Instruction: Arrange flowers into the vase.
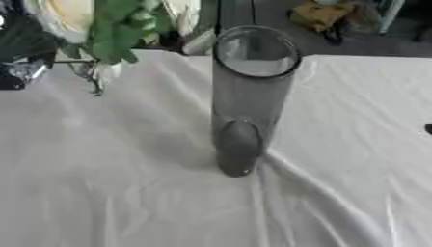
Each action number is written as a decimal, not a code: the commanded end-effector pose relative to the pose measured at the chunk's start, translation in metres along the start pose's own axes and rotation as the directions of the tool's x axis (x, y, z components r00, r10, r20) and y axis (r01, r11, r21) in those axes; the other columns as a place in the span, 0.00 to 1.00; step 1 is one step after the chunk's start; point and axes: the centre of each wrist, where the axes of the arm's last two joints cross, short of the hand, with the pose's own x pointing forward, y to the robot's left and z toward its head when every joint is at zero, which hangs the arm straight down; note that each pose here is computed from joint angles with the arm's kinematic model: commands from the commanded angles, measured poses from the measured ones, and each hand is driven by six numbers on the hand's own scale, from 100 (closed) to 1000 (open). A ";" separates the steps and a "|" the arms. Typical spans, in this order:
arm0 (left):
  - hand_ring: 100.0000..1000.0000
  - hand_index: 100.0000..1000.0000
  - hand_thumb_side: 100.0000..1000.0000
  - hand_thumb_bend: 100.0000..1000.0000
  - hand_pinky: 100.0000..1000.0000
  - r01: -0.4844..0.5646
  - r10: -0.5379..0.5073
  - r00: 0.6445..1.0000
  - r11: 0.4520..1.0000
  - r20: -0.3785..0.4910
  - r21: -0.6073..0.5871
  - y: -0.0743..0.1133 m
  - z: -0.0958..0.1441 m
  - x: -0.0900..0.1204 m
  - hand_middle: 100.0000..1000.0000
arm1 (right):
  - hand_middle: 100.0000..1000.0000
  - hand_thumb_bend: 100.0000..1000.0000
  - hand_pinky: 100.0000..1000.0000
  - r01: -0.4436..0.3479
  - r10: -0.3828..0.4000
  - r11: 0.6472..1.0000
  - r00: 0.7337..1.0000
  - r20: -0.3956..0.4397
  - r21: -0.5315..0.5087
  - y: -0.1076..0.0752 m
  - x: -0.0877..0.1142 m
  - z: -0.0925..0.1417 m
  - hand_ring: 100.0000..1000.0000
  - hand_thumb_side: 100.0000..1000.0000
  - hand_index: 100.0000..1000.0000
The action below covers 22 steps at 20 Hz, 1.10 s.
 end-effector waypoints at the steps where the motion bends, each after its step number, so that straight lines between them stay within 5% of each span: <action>1: 0.00 0.29 0.50 0.00 0.00 -0.035 0.034 0.999 0.994 0.011 0.108 0.024 -0.002 0.009 0.00 | 0.23 0.00 0.78 -0.009 0.009 1.000 1.000 0.025 0.010 -0.005 0.006 -0.005 0.93 0.99 0.43; 8: 0.00 0.30 0.47 0.00 0.00 -0.261 0.254 0.965 0.949 0.061 0.175 0.030 -0.016 0.028 0.00 | 0.23 0.00 0.77 0.004 -0.004 1.000 1.000 0.023 0.015 -0.006 0.006 -0.005 0.92 0.98 0.43; 15: 0.00 0.30 0.49 0.00 0.00 -0.338 0.321 0.940 0.922 0.115 0.188 0.035 -0.026 0.043 0.00 | 0.23 0.00 0.77 0.015 -0.015 1.000 1.000 0.014 0.023 -0.006 0.007 -0.006 0.92 0.99 0.43; 22: 0.00 0.30 0.51 0.00 0.00 -0.509 0.476 0.857 0.841 0.196 0.184 0.029 -0.062 0.066 0.00 | 0.23 0.00 0.77 0.022 -0.021 0.999 1.000 -0.007 0.028 -0.008 0.007 -0.007 0.92 0.99 0.43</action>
